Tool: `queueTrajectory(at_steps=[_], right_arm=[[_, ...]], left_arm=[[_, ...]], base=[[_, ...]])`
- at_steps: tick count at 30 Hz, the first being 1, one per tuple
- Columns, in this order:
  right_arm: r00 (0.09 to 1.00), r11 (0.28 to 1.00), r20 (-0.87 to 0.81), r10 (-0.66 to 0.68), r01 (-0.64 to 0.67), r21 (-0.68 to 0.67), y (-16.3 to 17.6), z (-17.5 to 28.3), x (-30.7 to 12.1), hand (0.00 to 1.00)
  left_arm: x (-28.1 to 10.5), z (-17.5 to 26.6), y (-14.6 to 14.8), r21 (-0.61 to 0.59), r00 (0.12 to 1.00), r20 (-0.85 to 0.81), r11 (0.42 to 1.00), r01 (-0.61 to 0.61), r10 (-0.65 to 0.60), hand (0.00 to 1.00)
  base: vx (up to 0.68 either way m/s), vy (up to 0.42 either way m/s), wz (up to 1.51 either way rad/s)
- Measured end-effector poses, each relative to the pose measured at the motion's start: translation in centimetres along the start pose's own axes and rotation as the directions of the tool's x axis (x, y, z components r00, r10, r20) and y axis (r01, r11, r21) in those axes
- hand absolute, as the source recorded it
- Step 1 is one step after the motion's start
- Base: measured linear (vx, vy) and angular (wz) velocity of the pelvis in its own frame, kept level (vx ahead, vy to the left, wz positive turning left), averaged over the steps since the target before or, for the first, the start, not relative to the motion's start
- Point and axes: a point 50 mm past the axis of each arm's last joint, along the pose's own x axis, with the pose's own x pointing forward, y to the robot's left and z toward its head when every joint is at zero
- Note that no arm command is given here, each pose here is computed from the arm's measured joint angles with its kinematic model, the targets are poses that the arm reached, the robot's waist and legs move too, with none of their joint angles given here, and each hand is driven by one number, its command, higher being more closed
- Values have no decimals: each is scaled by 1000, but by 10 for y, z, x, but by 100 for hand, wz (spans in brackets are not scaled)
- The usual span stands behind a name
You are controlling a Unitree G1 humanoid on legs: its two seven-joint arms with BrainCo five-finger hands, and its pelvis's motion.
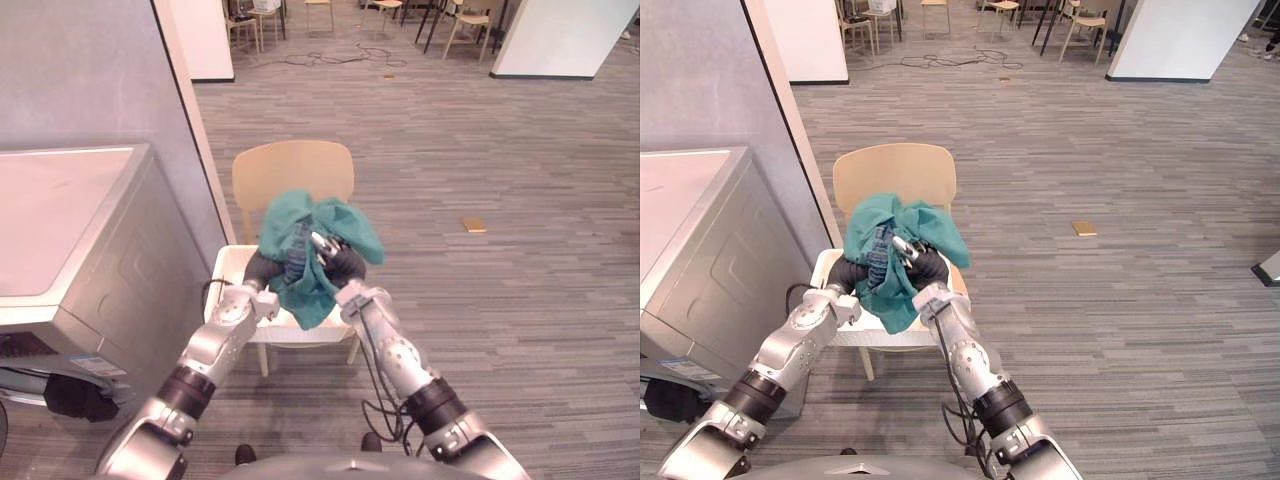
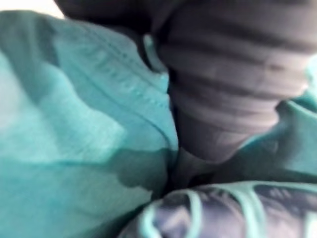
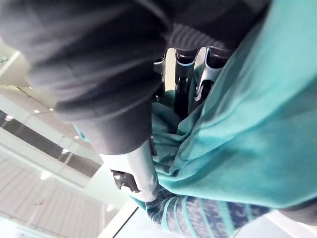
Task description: Pick up the laundry basket with both hands and put the clothes into the washing machine.
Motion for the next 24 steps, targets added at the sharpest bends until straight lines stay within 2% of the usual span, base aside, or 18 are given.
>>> queueTrajectory(at_steps=[2, 5, 10, 12, 17, 18, 23, 24], right_arm=[[999, 1000, -33, -17, 18, 10, -8, -7, -11, 0], [993, 993, -31, -112, 113, 17, -32, -7, -32, 0], [950, 959, 128, -283, 282, 28, -72, 26, -61, 0], [918, 936, 187, -350, 350, 31, -87, 38, -78, 0], [830, 873, 273, -486, 478, 101, -113, 49, -112, 0], [788, 839, 297, -540, 530, 119, -122, 50, -126, 0], [658, 726, 320, -681, 662, 186, -144, 45, -167, 0], [615, 676, 299, -729, 717, 172, -154, 38, -183, 0]], left_arm=[[-5, -3, 13, -67, 998, -1, 996, -60, 60, 100], [-13, 3, 40, -175, 983, 34, 969, -174, 183, 100], [-42, 14, 87, -273, 914, 115, 897, -349, 390, 100], [-59, 13, 108, -308, 867, 121, 848, -430, 483, 100], [-95, -2, 130, -368, 784, 97, 754, -543, 613, 100], [-108, -15, 134, -390, 755, 61, 711, -585, 653, 100], [-151, -69, 138, -409, 668, -131, 573, -710, 733, 100], [-163, -95, 136, -394, 632, -234, 522, -757, 739, 100]], base=[[0, 0, 0], [0, 0, 0], [0, 0, 0], [0, 0, 0], [0, 0, 2], [0, 0, 5], [2, 1, 1], [9, 8, 4]])
